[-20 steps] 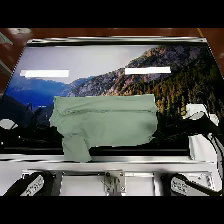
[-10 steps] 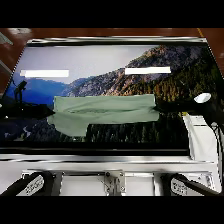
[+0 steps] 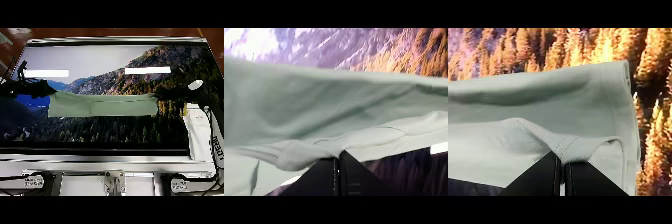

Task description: Fold the shirts.

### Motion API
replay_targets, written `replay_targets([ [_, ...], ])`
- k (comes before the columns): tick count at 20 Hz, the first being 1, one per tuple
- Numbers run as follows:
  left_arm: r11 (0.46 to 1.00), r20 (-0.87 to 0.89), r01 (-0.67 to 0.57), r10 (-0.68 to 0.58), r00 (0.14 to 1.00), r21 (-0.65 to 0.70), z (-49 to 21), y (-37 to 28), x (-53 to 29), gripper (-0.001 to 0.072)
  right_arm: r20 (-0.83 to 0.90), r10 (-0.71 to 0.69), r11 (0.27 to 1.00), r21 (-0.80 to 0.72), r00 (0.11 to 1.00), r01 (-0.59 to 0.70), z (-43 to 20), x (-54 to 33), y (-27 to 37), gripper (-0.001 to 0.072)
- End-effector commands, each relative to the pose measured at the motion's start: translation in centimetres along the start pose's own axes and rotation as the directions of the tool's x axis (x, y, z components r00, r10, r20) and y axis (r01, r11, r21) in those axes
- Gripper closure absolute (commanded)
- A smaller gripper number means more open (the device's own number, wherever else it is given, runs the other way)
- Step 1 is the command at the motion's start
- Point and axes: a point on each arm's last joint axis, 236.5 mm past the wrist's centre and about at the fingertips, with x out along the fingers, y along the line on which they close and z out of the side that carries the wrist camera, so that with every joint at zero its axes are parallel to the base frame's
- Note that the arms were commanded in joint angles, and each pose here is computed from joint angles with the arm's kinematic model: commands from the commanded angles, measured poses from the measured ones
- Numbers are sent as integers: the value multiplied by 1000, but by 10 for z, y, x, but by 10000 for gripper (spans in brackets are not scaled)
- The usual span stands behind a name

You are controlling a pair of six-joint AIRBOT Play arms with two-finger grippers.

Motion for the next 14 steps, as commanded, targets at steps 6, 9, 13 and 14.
replay_targets([
  [6,987,-136,44,-66,988,-156,-16,36,56,610,-78,-20,995,99,997,28,-18,39,-26,635],
  [9,986,-168,57,-84,982,-160,-23,34,54,233,-61,-21,995,92,998,26,-14,39,-26,110],
  [13,979,-194,83,-120,974,-185,-22,40,26,234,-65,-100,985,135,993,108,-12,10,-62,77],
  [14,976,-209,92,-134,969,-197,-24,40,18,235,-83,-98,975,191,992,112,-16,6,-71,77],
])
